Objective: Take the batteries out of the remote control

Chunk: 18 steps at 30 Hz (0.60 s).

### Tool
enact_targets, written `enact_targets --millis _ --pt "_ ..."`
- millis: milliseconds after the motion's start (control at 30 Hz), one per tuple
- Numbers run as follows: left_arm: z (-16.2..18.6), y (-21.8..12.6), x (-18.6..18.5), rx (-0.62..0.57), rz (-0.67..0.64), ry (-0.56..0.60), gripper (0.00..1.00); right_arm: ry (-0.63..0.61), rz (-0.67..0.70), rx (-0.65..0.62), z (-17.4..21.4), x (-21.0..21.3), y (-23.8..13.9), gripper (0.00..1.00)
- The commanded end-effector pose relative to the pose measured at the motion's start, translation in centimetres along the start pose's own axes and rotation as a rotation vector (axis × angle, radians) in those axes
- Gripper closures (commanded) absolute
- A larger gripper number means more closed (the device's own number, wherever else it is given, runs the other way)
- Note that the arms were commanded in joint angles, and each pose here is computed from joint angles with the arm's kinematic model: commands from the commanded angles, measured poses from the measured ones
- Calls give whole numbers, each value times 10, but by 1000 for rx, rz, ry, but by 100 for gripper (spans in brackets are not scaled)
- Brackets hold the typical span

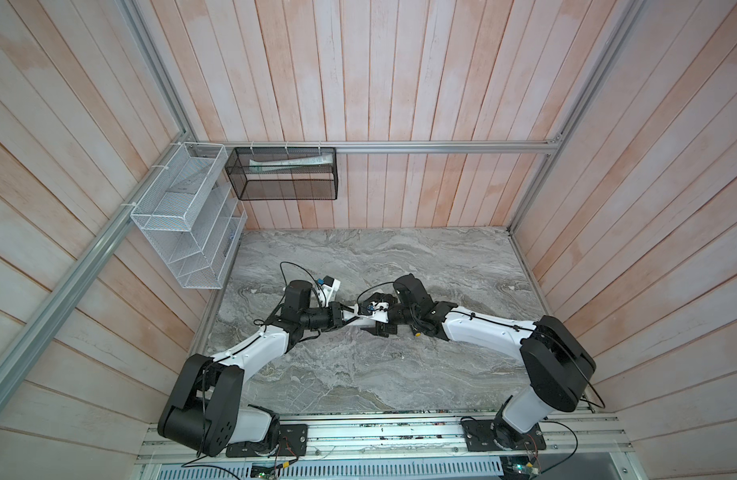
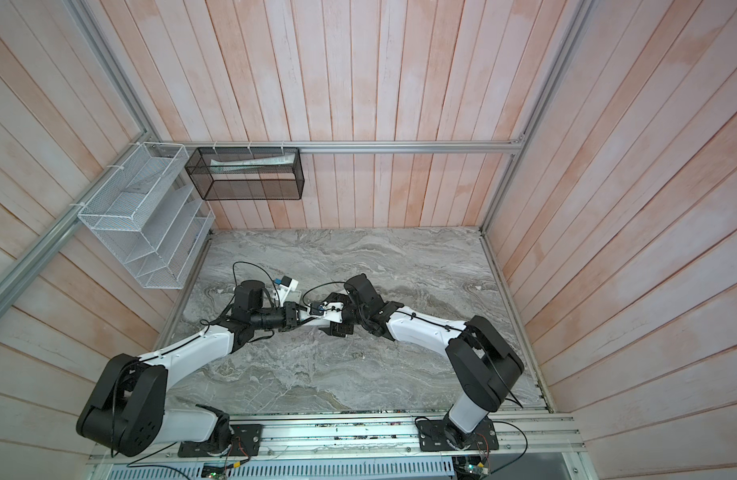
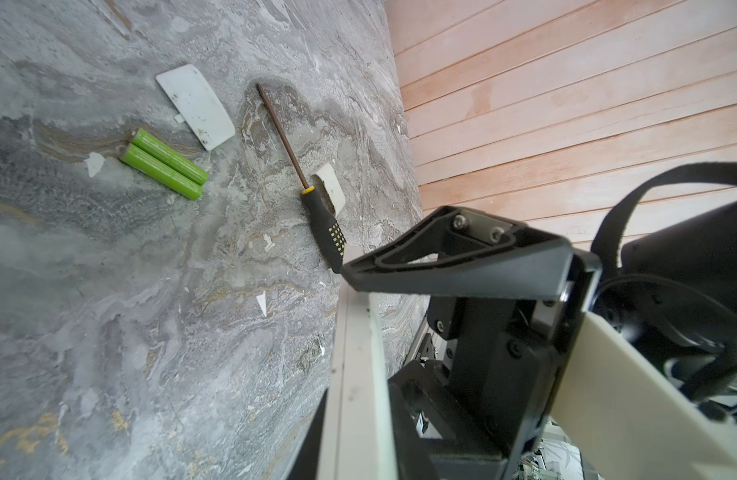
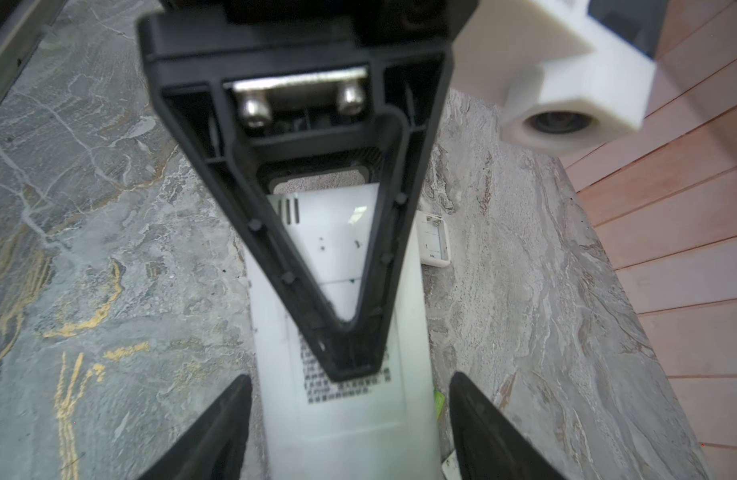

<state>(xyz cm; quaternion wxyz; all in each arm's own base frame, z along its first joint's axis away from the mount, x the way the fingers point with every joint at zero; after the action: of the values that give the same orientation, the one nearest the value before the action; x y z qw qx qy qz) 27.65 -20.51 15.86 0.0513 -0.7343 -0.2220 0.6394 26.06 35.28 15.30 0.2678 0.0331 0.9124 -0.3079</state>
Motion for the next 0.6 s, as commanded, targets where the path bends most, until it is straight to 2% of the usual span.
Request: enact_targets --millis 0,167,300,367,467,500,567 --pt "2 -2 -6 2 19 42 100 -17 -28 3 -3 1 6 30" --pt "1 -2 -7 -2 20 45 100 -33 -19 8 -4 1 8 41" --pt "1 -2 -7 -3 19 45 100 -46 -11 24 -3 0 8 57" --pt "0 -2 -7 -8 16 45 96 -52 -7 29 -3 0 9 61" --pt "0 -3 -6 -15 10 42 85 -54 -12 36 -2 0 9 66" --pt "-1 -4 -5 -22 4 41 77 -51 -11 41 -1 0 9 66" --pt "-2 -7 -4 -38 -6 33 56 -47 -17 52 2 2 9 66"
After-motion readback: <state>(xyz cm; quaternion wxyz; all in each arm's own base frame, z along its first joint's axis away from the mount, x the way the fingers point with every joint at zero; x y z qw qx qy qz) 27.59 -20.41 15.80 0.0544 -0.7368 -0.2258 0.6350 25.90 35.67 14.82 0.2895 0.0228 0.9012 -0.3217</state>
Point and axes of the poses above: each gripper's point midway between its finger pads, its own y axis out along the fingers, its own x axis along the line the jaws close on, z = x × y, the point moved 3 cm from there along -y, back along the fingers, and after that the axes turned 12 degrees about -y, right-handed, at the moved point
